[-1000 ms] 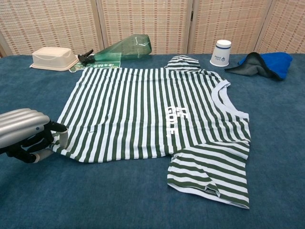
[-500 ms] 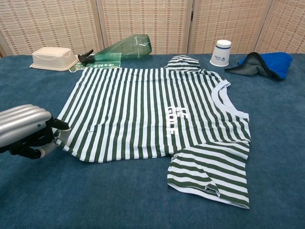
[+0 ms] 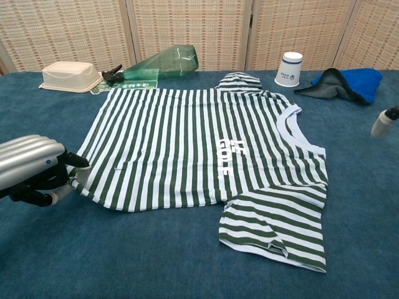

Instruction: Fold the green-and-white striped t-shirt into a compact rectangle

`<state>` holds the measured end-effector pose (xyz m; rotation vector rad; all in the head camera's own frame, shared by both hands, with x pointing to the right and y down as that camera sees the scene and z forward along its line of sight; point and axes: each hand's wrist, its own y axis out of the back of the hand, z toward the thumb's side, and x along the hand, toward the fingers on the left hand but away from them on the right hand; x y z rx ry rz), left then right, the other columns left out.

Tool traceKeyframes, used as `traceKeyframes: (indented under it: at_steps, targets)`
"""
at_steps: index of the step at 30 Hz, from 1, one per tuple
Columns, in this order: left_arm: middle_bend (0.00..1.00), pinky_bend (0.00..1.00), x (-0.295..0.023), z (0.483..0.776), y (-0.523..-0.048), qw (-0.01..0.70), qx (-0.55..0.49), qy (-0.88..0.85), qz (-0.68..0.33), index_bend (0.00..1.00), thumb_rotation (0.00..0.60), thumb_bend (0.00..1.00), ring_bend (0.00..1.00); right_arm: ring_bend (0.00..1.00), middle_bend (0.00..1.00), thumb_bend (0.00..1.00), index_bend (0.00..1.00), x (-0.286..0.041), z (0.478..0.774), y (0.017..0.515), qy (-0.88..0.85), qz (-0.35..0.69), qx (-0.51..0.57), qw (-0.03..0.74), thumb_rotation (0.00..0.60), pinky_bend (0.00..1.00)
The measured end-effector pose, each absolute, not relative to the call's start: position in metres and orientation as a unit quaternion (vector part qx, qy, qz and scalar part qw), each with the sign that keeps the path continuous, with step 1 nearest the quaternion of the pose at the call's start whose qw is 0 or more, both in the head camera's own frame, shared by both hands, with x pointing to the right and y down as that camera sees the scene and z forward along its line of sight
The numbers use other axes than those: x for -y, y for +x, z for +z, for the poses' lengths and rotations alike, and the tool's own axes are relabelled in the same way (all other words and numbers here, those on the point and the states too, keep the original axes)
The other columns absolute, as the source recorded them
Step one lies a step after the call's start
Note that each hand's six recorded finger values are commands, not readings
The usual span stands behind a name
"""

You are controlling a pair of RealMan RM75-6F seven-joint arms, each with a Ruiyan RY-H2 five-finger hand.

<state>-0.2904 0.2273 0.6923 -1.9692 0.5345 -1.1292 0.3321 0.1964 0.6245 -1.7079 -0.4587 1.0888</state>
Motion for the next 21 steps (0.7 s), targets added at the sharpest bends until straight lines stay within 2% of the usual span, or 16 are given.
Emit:
traceKeyframes:
  at_steps: [6,12,21]
  targets:
    - [1.00,1.00,-0.228,0.693,-0.292,0.388,-0.211,-0.777,-0.449,0.57,0.600,0.66,0.96,0.99,0.95,0.18,0.48,-0.198,0.650,0.322,-0.713,0.450,0.172,0.509,0.600,1.00]
    - [1.00,1.00,-0.229,0.695,-0.291,0.381,-0.211,-0.779,-0.451,0.57,0.600,0.66,0.96,1.00,0.95,0.18,0.49,-0.196,0.678,0.309,-0.717,0.452,0.162,0.505,0.600,1.00]
    - [1.00,1.00,-0.227,0.695,-0.291,0.379,-0.214,-0.780,-0.450,0.57,0.600,0.66,0.95,1.00,0.95,0.20,0.50,-0.195,0.705,0.280,-0.729,0.439,0.148,0.504,0.600,1.00]
